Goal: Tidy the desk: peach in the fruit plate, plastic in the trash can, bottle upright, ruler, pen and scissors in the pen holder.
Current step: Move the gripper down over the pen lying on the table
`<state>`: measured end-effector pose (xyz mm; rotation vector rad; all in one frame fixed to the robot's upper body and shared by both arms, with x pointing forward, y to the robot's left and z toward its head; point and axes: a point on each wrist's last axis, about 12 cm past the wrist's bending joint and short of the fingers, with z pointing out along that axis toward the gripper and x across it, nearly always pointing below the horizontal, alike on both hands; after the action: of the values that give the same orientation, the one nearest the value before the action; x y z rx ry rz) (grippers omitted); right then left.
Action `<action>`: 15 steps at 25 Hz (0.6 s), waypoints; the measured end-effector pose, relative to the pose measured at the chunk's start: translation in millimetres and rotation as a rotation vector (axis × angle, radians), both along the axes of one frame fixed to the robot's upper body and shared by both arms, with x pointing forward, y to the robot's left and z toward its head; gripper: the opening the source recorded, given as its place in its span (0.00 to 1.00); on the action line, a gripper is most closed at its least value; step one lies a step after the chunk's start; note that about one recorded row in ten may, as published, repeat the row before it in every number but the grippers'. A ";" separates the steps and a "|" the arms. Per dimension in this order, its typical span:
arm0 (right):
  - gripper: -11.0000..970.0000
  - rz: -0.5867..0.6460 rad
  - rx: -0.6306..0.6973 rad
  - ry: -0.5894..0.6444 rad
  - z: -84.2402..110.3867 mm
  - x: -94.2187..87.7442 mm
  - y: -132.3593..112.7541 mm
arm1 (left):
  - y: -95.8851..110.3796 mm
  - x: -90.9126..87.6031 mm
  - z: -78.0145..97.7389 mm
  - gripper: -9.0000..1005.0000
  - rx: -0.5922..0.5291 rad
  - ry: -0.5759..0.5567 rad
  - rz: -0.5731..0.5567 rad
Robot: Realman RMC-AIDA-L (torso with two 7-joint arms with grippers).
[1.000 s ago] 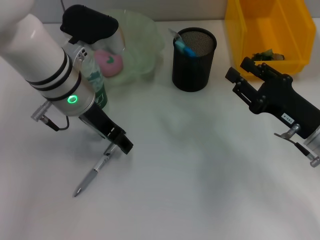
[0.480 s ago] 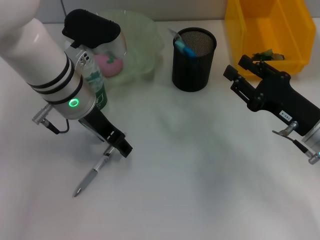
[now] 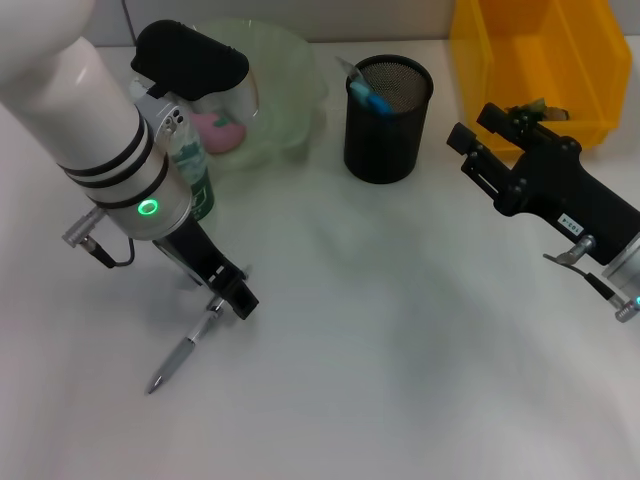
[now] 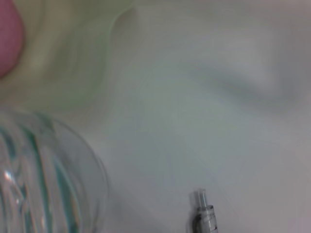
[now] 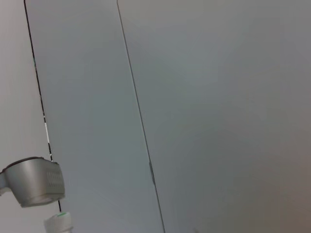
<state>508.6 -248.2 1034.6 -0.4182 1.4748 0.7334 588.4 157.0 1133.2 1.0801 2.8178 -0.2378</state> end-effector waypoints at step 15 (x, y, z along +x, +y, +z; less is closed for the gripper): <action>0.50 -0.001 0.002 0.001 -0.1 0.0 0.3 | 0.1 -0.3 -2.5 0.73 0.008 0.012 0.002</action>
<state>508.6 -247.9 1034.5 -0.4154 1.4746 0.7339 588.1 157.1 1130.7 1.0816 2.8320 -0.2343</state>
